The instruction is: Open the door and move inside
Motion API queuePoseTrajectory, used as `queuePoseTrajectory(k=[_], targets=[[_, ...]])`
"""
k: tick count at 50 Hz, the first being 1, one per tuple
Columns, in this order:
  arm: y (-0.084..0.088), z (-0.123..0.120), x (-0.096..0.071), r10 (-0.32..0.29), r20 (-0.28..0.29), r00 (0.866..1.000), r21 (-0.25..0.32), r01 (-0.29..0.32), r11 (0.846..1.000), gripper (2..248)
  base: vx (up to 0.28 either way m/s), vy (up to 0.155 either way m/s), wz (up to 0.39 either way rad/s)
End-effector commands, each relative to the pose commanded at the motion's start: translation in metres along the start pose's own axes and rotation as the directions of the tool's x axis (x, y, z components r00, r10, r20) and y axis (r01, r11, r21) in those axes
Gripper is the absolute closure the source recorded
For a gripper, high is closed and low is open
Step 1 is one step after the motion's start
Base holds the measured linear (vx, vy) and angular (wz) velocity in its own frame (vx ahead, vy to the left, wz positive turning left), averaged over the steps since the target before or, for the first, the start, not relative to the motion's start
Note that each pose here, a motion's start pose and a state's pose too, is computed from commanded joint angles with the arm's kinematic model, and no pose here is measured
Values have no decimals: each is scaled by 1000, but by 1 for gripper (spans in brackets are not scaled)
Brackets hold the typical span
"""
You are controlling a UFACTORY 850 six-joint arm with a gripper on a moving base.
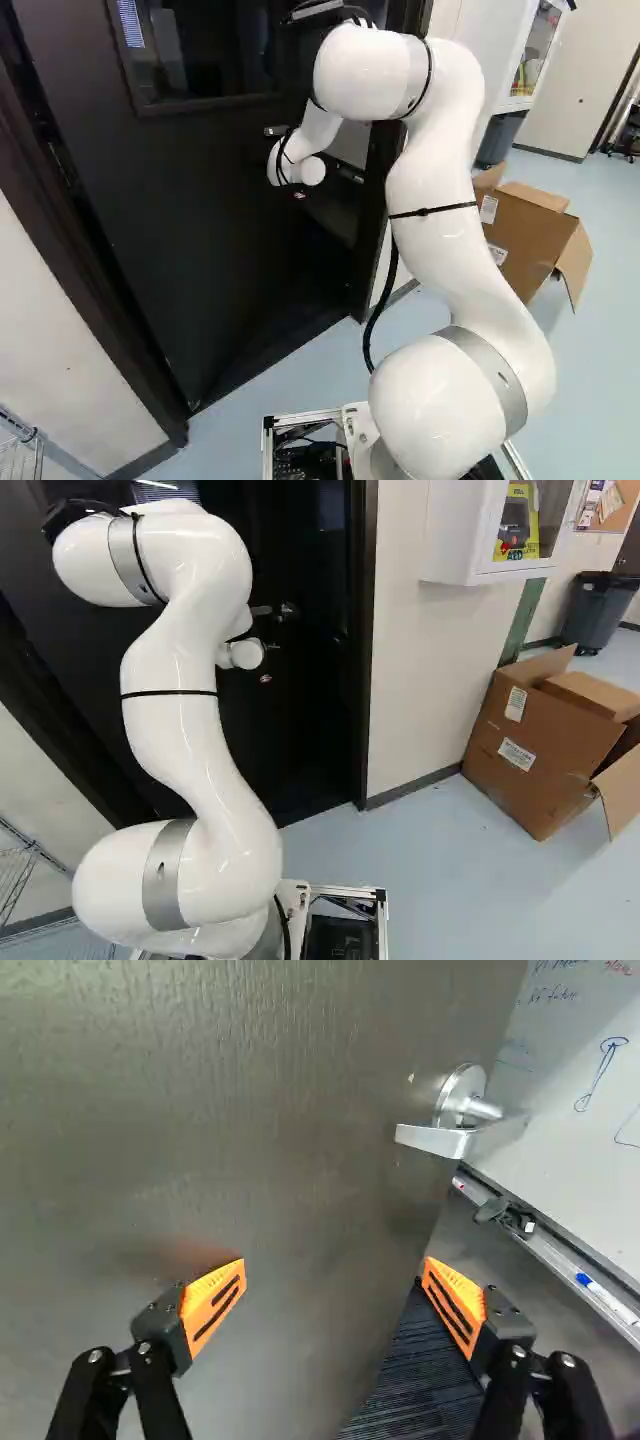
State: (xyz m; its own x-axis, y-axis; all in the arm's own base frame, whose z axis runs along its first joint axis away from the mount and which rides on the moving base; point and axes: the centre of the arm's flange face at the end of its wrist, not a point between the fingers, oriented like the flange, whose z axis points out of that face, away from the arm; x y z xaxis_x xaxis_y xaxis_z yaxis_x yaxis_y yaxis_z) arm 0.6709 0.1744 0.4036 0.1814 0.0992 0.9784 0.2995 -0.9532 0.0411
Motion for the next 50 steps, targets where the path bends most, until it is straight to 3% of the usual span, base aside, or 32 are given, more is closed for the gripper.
queuePoseTrajectory(k=[15,50], targets=[[-5,6,0,-2,-5,1000,7,2,1000,3,0,0,0],[-14,-61,-2,-2,45,999,19,1,1000,3,0,0,0]])
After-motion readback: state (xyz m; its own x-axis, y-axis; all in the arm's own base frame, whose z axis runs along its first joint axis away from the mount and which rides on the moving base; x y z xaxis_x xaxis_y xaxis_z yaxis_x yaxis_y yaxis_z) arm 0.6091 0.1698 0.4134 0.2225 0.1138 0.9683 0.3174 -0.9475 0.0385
